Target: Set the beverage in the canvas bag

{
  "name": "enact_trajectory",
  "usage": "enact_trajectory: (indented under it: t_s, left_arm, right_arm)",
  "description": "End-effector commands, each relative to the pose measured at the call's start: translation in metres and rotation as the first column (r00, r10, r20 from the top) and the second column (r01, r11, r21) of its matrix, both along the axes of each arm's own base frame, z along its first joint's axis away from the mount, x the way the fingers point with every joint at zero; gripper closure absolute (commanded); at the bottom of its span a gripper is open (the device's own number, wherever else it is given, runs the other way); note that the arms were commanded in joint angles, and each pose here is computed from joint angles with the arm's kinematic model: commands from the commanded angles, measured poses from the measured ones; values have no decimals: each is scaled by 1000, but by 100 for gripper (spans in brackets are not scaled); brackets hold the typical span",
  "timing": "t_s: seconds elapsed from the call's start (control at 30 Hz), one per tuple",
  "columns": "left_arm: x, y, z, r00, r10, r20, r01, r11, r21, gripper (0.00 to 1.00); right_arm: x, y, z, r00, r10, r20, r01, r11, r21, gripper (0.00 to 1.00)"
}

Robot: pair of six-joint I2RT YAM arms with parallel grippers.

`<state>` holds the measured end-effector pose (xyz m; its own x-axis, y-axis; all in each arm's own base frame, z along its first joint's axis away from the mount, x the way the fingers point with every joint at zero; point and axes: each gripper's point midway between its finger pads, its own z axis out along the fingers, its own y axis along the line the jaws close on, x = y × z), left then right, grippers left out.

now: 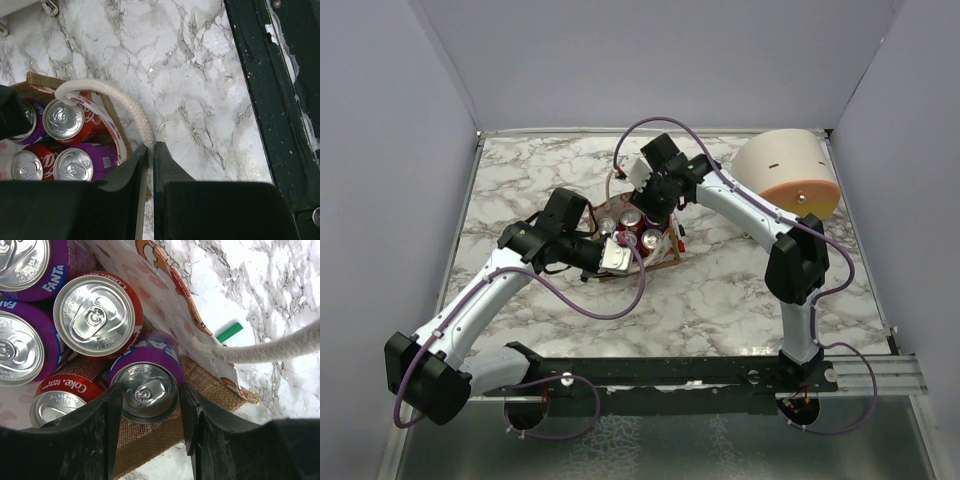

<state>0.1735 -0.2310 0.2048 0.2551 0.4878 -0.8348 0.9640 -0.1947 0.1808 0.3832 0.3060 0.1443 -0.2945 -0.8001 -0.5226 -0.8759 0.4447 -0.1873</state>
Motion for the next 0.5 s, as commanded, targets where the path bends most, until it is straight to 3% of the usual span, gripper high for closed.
enact_trajectory:
  t_s: [0.0,0.47]
  left_arm:
    - [-16,-1,8,999,-43,-16,43,998,-36,100]
    - [-17,-1,8,999,-44,-13,44,998,-36,100]
  right_arm:
    - [27,-14,-23,997,-41,63,47,993,-104,52]
    - [32,-21,-30,994,-66,91,78,988,-135,53]
